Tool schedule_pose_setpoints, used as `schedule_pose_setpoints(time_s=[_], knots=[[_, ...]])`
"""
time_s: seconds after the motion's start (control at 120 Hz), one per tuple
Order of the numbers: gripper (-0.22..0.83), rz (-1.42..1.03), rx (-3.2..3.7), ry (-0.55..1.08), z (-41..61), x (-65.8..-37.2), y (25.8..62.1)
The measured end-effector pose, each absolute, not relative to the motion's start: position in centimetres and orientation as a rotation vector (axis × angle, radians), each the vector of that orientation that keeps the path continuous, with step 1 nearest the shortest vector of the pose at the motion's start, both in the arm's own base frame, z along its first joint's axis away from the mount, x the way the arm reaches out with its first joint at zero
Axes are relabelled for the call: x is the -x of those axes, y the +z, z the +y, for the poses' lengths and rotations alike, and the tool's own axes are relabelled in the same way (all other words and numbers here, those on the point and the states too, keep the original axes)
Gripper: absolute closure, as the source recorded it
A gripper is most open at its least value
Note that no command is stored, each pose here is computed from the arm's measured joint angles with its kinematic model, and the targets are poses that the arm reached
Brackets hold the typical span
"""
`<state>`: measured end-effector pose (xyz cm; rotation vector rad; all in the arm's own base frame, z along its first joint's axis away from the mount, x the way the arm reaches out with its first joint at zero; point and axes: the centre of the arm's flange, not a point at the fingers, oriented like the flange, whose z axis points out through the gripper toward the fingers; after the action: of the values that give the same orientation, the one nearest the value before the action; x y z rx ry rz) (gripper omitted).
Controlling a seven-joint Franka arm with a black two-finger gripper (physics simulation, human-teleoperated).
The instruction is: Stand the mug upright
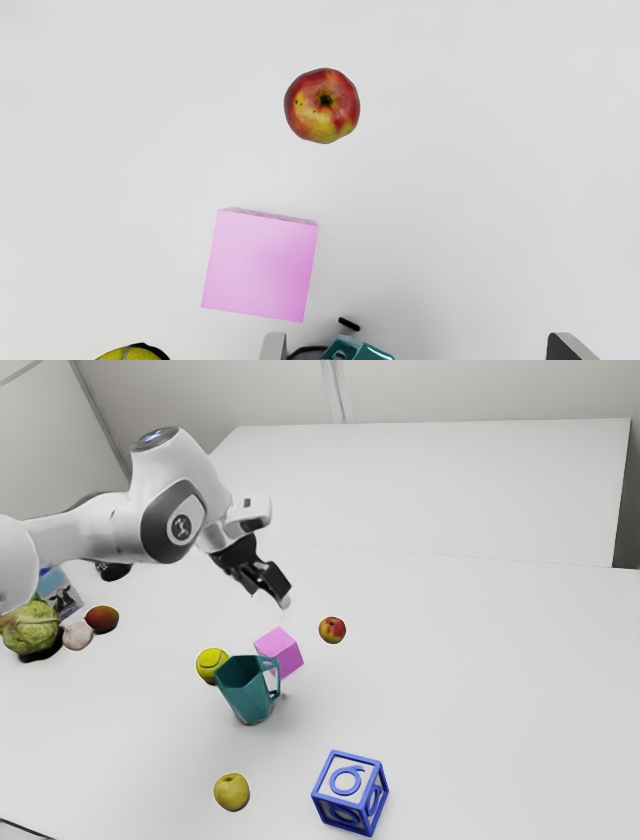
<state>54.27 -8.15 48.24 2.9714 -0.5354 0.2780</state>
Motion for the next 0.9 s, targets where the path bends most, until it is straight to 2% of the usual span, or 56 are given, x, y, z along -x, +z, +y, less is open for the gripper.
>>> schedule_pose_setpoints(time_s=[0.217, 0.292, 0.392, 0.533, 0.9], knots=[[0.01, -0.477, -2.966, 0.235, -4.5, -61.1, 54.3], [0.01, -0.437, -2.982, 0.220, -2.1, -62.3, 56.1], [0.01, -0.441, -3.000, 0.199, -1.4, -62.9, 58.3], [0.00, -0.456, -3.021, 0.142, -1.3, -62.6, 59.7], [0.00, -0.452, -3.033, 0.026, -1.2, -61.4, 60.0]])
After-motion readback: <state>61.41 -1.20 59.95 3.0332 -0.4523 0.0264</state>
